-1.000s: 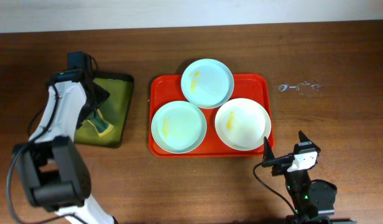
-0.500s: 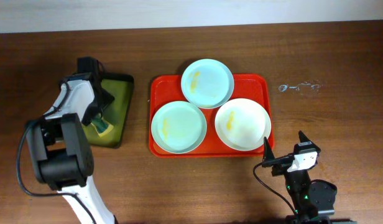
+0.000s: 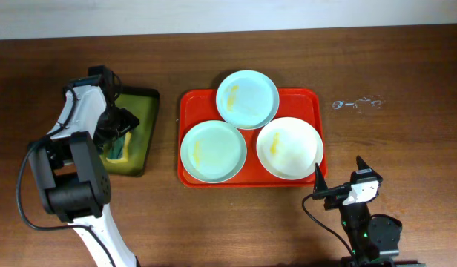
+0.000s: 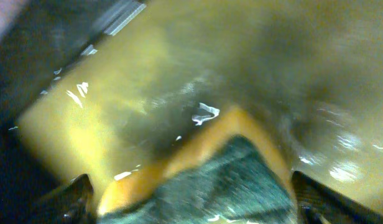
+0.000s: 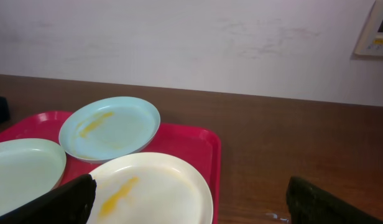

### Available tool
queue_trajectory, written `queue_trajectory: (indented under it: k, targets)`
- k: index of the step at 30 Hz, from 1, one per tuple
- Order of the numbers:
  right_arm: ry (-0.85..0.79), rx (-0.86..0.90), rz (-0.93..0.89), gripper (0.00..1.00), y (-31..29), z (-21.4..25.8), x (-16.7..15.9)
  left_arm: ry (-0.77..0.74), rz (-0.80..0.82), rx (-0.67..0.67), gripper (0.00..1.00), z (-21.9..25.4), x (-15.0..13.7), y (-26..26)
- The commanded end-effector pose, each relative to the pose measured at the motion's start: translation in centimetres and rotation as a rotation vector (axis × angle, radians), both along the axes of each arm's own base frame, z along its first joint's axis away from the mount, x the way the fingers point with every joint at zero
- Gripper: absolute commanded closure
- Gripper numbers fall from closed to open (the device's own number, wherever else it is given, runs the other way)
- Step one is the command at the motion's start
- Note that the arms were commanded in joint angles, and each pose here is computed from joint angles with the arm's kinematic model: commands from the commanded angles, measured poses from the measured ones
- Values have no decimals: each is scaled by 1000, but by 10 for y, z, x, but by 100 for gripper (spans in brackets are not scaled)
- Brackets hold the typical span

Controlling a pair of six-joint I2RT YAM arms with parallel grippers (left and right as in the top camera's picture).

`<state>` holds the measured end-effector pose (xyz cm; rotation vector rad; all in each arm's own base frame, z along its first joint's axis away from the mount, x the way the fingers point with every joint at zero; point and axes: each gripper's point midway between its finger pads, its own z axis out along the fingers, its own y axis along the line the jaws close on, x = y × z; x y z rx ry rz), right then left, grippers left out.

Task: Clean dirty plates on tray and stack at the side
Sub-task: 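Reach the left gripper into the black tray and grasp the sponge, then lift the sponge with the left gripper and place it on the front-left green plate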

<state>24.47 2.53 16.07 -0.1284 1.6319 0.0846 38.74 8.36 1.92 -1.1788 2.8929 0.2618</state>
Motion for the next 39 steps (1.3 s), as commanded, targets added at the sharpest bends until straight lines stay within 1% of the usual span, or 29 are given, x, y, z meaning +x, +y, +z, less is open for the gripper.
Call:
queue_trajectory:
  k: [1,2,5,7,8,9,10,11,12,13,14,15,16,19,22,23,26,28,30,31,32,34,36,38,39]
  targets:
    - [6,5,-2,2,0,-3,0,38,-109,-117,16,-13,-4,-19]
    - [7,4,-2,2,0,-3,0,58,-133,-122,21,-18,-7,-19]
    - [6,5,-2,2,0,-3,0,104,-248,-139,18,-27,-12,-20]
    - [6,5,-2,2,0,-3,0,134,-262,-112,18,-26,-18,-15]
    - [6,5,-2,2,0,-3,0,155,-264,-79,14,-25,-21,-9]
    - [6,5,-2,2,0,-3,0,175,-266,-62,16,-24,-25,-6]
    - [6,5,-2,2,0,-3,0,180,-266,-65,22,-23,-26,-6]
    - [6,5,-2,2,0,-3,0,181,-265,-64,39,-23,-27,-6]
    - [6,5,-2,2,0,-3,0,181,-266,-65,50,-23,-27,-6]
    - [6,5,-2,2,0,-3,0,180,-266,-64,63,-23,-26,-6]
    - [6,5,-2,1,0,-3,0,178,-266,-64,81,-23,-26,-6]
    - [6,5,-2,2,0,-3,0,174,-266,-63,92,-24,-25,-6]
    - [7,5,-2,2,0,-3,0,168,-265,-61,100,-24,-24,-5]
    - [6,5,-2,2,0,-3,0,137,-266,-52,100,-13,-12,-4]
    - [6,5,-2,2,0,-3,0,110,-265,-65,100,37,4,-5]
    - [6,5,-2,2,0,-3,0,64,-267,-87,100,66,14,-10]
    - [6,5,-2,2,0,-3,0,-19,-272,-104,100,98,28,-16]
    - [6,5,-2,2,0,-3,0,-21,-273,-107,100,95,29,-18]
    - [6,5,-2,2,0,-3,0,23,-290,-117,100,69,24,-27]
    - [6,5,-2,2,0,-3,0,51,-309,-100,100,39,19,-31]
    - [6,5,-2,2,0,-3,0,85,-314,-81,100,23,10,-30]
    - [6,5,-2,2,0,-3,0,102,-306,-66,100,35,6,-24]
    - [6,5,-2,2,0,-3,0,20,-299,-46,100,105,13,-19]
    - [6,5,-2,2,0,-3,0,-156,-291,-15,100,188,16,-21]
    - [6,5,-2,2,0,-3,0,-280,-299,-68,100,232,11,-40]
